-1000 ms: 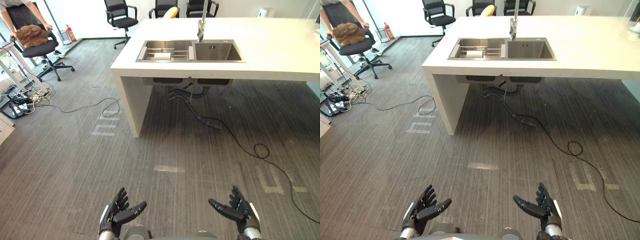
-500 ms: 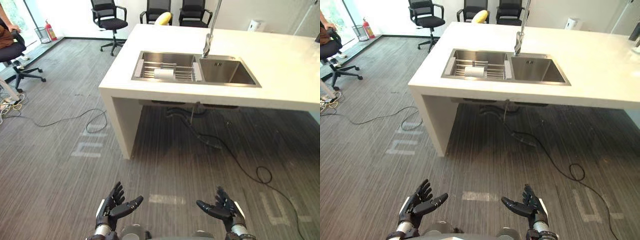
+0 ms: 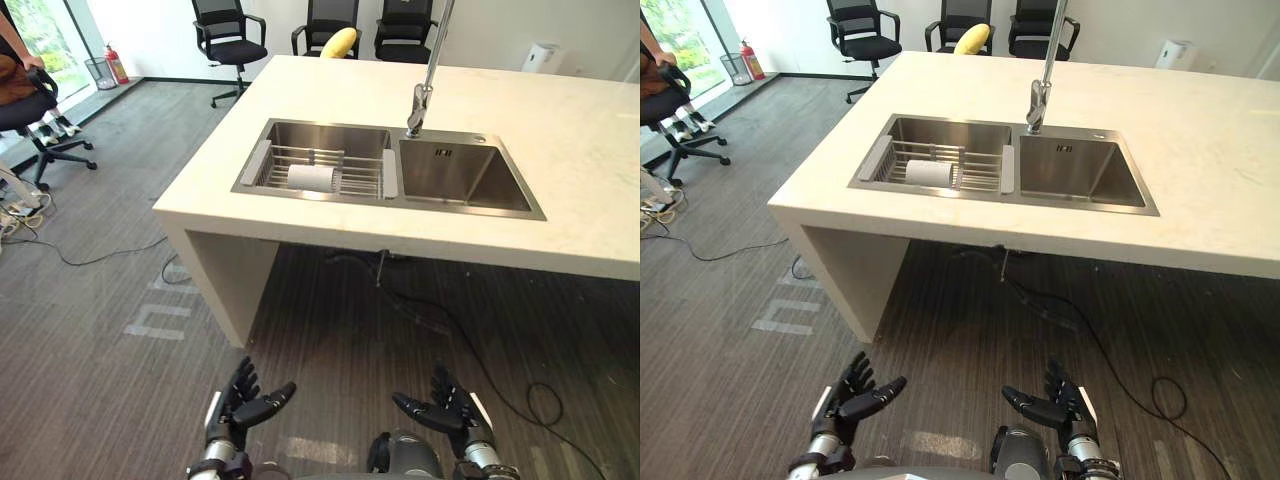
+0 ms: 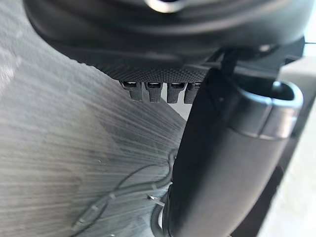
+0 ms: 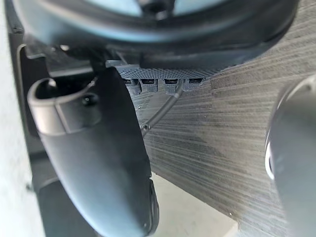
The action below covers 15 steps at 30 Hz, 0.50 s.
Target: Walk over to the sink, pick up the cup, carry it to the dishwasher, place the cup inside the dishwasher, then close the dishwasher door
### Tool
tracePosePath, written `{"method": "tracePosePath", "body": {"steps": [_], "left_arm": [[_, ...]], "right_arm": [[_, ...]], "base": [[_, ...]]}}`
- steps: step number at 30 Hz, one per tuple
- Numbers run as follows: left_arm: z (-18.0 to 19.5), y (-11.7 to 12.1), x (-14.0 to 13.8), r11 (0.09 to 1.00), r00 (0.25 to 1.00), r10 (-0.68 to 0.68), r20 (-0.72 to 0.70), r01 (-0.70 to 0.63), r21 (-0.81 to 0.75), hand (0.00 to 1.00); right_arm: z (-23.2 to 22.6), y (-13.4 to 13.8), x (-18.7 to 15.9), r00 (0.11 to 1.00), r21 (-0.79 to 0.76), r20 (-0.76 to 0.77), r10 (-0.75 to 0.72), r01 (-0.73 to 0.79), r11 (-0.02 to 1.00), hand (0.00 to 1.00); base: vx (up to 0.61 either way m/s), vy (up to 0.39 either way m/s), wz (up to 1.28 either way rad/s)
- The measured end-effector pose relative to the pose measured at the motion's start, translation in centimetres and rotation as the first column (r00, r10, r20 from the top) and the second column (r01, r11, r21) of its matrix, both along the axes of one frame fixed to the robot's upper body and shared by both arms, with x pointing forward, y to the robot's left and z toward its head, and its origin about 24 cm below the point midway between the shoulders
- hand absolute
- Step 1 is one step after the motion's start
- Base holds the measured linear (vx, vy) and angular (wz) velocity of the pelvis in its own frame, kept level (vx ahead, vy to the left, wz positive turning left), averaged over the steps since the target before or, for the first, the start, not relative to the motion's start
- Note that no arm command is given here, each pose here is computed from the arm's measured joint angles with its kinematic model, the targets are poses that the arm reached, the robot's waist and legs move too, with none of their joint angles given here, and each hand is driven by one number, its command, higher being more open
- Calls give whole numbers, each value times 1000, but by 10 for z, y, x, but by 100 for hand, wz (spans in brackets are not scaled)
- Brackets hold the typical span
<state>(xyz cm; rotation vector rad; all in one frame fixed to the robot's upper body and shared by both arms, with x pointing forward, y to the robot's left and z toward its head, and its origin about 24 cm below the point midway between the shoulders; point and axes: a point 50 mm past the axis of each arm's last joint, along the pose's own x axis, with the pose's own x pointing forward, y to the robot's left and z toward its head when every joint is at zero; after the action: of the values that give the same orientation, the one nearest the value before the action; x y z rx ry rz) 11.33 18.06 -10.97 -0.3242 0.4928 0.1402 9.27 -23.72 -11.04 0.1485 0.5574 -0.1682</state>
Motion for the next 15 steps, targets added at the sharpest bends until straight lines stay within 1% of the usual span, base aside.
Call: {"method": "tracePosePath", "body": {"steps": [2,4,5,7,8,10,11,12,13,15], "left_arm": [[11,1,10,1000,998,1,70,-2,6,100],[34,2,30,1000,974,13,226,-14,6,100],[47,0,39,1000,953,16,302,-16,-1,100],[81,-1,55,1000,881,16,472,-18,0,100],[88,-1,57,1000,862,19,506,-21,-1,100],[113,2,65,999,796,43,604,-52,-2,100],[118,3,66,998,781,49,623,-58,-6,100],[129,4,65,998,752,60,657,-65,-18,100],[134,4,65,998,737,59,674,-62,-20,100],[152,2,60,999,676,50,735,-45,-26,100]], "right_arm": [[1,-6,0,1000,-12,3,-30,30,999,100],[3,-16,1,997,-38,6,-73,73,997,100],[3,-19,-1,996,-44,-1,-86,86,995,100],[2,-26,-2,996,-66,-22,-91,89,994,100],[3,-27,-2,996,-71,-24,-88,86,994,100],[-1,-17,3,998,-54,-38,-50,48,997,100],[-2,-13,3,998,-47,-45,-39,37,998,100],[-4,-7,2,998,-31,-62,-24,22,999,100],[-5,-5,3,998,-26,-67,-17,15,1000,100],[-10,-1,-5,994,-18,-111,-6,4,1000,100]], "base": [[260,-76,10],[287,0,24],[228,69,18],[221,99,-11],[199,123,-33],[208,135,-32],[196,118,-31],[149,86,-24],[220,122,-18],[183,101,1]]}}
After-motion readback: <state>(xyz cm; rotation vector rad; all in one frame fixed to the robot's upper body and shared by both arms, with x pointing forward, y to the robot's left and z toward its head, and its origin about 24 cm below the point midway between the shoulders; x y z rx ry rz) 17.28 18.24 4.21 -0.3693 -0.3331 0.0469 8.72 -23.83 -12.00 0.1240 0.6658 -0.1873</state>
